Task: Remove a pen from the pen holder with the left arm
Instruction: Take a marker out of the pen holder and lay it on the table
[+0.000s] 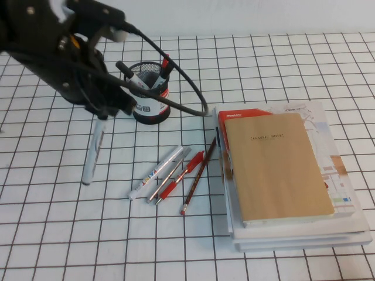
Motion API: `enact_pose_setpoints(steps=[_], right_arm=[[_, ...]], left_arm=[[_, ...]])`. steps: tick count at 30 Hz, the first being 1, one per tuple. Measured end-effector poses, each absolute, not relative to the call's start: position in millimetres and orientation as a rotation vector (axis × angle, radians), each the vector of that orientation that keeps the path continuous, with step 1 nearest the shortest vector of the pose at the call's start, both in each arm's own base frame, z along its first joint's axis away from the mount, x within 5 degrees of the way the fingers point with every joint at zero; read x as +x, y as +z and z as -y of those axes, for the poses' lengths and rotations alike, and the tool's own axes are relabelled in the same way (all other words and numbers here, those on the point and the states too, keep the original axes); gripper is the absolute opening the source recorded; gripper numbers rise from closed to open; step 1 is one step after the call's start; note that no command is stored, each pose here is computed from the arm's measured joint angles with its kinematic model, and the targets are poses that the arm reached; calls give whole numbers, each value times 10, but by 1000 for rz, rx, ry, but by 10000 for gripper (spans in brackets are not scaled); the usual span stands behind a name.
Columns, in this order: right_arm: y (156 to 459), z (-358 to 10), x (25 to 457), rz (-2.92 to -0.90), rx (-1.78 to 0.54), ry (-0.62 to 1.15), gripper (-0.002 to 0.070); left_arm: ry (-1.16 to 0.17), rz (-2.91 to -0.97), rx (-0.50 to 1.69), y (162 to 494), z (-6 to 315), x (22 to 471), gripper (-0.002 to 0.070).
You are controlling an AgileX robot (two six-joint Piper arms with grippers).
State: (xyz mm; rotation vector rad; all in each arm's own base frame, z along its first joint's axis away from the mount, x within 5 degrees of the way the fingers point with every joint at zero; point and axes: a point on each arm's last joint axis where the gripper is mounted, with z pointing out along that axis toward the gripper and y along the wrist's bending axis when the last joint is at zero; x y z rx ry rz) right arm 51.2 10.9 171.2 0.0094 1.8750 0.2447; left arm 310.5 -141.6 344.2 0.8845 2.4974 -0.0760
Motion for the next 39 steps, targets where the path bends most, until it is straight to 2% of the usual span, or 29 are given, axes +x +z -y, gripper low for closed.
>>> enact_pose_setpoints(steps=[6,10,16,24,39], right_arm=[[1712,-109,512,-1875,9,245,-15],[1712,-109,512,-1875,9,245,-15],[1712,-109,512,-1875,9,245,-15],[1712,-109,512,-1875,9,245,-15],[1712,-109,512,-1875,9,245,-15]], left_arm=[[-71,-2634,1052,3149,1742,3265,111],[-45,-2627,1139,3014,1965,3424,111],[-35,-2617,1157,2820,2163,3725,111],[-33,-2661,1208,2500,2250,3864,111],[-63,-2674,1234,2118,2347,3987,110]])
